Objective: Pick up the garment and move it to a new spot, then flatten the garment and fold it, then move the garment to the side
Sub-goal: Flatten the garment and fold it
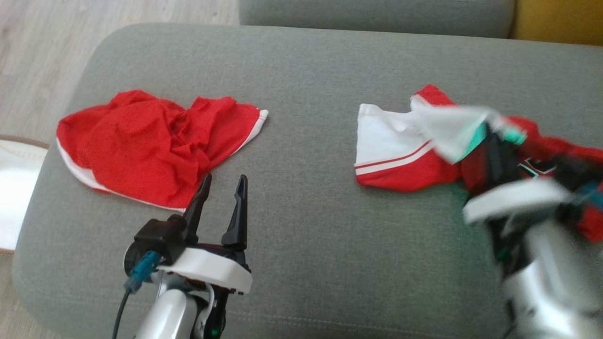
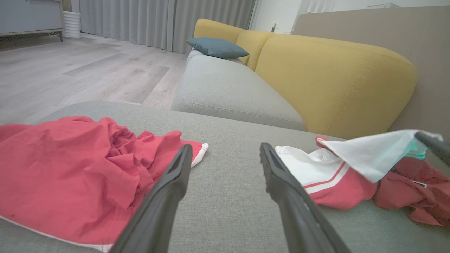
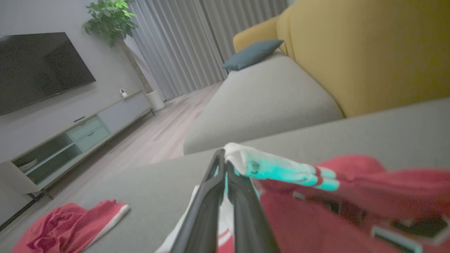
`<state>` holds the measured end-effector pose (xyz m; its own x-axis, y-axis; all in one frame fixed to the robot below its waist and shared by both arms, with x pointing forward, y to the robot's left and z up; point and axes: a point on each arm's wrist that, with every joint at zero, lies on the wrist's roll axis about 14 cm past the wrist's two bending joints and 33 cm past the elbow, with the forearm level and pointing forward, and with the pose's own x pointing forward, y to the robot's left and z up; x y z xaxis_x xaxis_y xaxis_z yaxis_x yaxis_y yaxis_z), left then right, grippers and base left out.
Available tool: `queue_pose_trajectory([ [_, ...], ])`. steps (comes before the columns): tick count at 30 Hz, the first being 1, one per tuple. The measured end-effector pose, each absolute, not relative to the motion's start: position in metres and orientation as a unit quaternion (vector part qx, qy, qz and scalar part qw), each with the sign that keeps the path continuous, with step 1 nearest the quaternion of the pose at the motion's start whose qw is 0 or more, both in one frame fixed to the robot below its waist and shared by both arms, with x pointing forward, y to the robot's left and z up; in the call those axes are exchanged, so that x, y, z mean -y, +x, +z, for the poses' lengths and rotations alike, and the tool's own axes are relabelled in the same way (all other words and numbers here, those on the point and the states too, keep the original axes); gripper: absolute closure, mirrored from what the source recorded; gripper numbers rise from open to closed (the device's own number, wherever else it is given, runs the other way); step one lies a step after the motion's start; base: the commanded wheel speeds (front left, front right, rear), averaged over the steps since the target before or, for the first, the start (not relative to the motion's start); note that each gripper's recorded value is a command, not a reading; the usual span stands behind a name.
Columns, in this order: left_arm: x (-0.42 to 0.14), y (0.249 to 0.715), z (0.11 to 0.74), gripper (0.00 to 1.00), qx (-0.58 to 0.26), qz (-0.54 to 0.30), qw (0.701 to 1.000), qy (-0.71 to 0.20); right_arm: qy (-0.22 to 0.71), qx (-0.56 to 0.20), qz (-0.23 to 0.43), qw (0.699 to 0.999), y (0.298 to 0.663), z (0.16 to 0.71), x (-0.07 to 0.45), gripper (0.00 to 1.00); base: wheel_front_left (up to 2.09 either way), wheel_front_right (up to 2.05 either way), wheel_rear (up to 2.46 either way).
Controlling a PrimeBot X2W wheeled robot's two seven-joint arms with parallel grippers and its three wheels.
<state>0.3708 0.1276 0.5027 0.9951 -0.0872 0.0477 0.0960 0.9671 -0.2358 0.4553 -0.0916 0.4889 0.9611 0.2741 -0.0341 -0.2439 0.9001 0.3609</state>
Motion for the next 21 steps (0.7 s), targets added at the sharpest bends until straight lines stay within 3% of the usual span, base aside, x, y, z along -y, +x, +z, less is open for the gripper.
queue_pose_trajectory([
  [6,-0.136,0.371,0.492,0.00,0.004,-0.032,0.992,-0.119,0.132,0.028,0.126,0.983,0.524,0.561,0.119,1.00,0.00,0.00,0.00],
  [11,-0.140,0.374,0.486,0.00,-0.006,-0.024,0.992,-0.121,0.124,-0.018,0.072,0.989,0.569,0.552,0.154,1.00,0.00,0.00,0.00],
  [13,-0.143,0.377,0.484,0.00,-0.008,-0.021,0.993,-0.119,0.112,-0.051,0.049,0.991,0.584,0.537,0.167,0.00,0.00,0.00,0.00],
  [17,-0.148,0.380,0.482,0.00,-0.011,-0.012,0.993,-0.116,0.067,-0.101,0.025,0.992,0.601,0.513,0.182,0.00,0.00,0.00,0.00],
  [21,-0.149,0.380,0.481,0.00,-0.012,-0.011,0.993,-0.117,0.064,-0.089,0.021,0.994,0.604,0.518,0.182,0.00,0.00,0.00,0.00],
])
